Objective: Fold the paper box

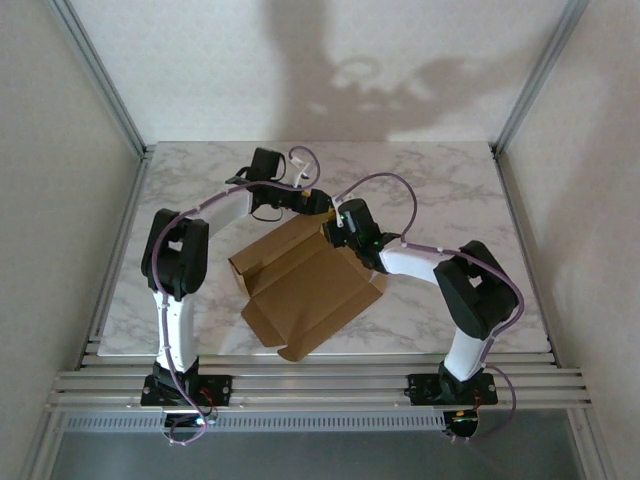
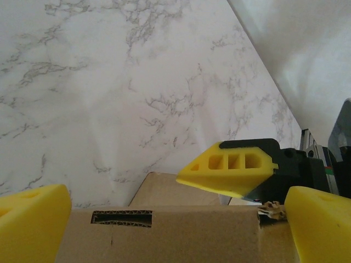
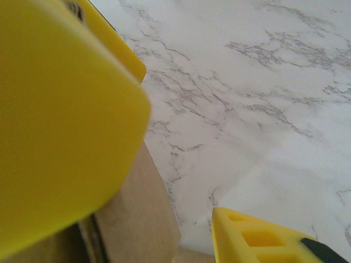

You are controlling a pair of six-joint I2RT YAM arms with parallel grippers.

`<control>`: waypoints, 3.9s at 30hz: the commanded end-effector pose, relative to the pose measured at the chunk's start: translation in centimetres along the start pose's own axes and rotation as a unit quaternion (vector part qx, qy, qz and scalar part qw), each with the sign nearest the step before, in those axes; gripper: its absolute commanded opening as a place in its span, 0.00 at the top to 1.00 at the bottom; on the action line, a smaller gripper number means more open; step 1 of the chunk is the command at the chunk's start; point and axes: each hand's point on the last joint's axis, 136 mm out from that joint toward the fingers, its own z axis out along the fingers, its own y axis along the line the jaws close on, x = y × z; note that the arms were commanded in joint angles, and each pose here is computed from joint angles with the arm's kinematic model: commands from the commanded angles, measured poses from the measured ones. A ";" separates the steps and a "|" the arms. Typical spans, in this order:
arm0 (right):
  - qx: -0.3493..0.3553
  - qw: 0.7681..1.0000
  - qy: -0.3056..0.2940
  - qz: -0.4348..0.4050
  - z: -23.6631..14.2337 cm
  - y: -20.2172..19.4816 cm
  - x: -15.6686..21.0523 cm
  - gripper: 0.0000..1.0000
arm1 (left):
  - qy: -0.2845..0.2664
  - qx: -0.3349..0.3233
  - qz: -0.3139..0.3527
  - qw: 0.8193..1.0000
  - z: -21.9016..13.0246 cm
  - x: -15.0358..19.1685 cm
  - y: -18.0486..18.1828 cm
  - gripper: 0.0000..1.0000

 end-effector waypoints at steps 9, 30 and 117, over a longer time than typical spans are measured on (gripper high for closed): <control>-0.086 0.995 0.054 0.024 -4.0 2.6 3.4 0.48 | -0.029 -0.063 0.013 0.997 -1.0 -3.1 0.7 0.01; -0.152 0.953 0.143 0.222 -11.6 0.1 5.5 0.61 | -0.009 -0.157 0.073 0.985 -4.4 -3.5 -0.8 0.01; -0.108 0.800 0.128 0.577 3.0 0.0 -3.8 1.00 | 0.047 0.010 -0.043 0.998 2.6 0.5 -5.0 0.01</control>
